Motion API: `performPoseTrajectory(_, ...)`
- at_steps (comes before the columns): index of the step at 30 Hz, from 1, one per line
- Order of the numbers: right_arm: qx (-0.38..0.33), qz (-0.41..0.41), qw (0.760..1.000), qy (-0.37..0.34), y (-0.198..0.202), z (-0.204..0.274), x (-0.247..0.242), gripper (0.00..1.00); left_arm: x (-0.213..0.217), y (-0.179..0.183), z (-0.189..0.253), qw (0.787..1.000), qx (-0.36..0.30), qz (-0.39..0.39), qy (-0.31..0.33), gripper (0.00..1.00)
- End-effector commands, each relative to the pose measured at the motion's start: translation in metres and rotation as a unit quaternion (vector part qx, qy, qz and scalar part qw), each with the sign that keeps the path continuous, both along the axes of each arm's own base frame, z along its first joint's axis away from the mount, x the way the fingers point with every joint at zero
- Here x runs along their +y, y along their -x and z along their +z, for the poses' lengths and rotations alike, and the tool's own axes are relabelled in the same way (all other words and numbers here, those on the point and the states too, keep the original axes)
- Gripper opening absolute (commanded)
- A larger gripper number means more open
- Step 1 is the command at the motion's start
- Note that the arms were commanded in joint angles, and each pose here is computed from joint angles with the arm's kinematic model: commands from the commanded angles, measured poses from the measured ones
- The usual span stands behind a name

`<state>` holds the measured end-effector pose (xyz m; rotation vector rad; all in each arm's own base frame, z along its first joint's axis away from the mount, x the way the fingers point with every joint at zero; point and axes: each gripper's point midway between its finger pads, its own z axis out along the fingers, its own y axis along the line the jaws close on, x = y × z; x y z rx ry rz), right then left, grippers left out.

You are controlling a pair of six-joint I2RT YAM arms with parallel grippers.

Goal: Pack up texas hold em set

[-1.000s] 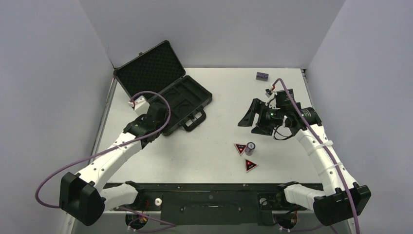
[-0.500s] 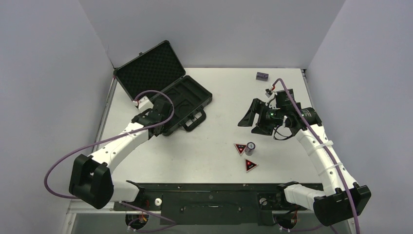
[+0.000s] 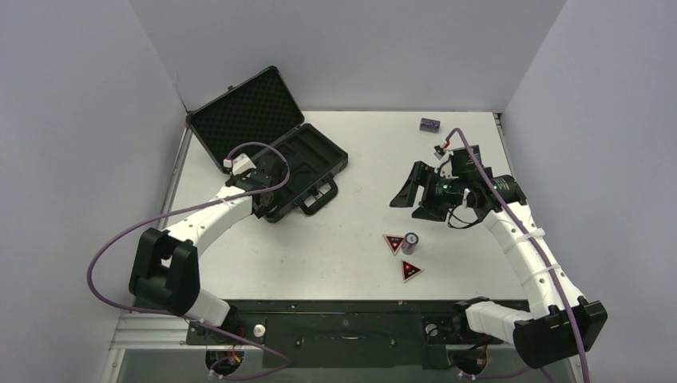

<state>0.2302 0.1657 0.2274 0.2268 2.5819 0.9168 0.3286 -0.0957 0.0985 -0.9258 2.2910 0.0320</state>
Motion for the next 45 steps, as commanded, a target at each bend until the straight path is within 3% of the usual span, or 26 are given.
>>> performPoseTrajectory(1, -0.016, 0.000, 1.000, 0.006, -0.007, 0.004, -0.003, 0.70, -0.002, -0.031, 0.026, 0.999, -0.044, 0.006, 0.004, 0.00)
performPoseTrajectory(38, -0.001, 0.001, 1.000, 0.016, -0.023, -0.002, -0.007, 0.69, 0.028, -0.058, 0.002, 0.994, 0.059, 0.046, -0.074, 0.00)
performPoseTrajectory(45, 0.001, 0.003, 1.000, 0.015, -0.026, -0.003, -0.008, 0.69, 0.029, -0.059, 0.002, 0.994, 0.062, 0.041, -0.075, 0.07)
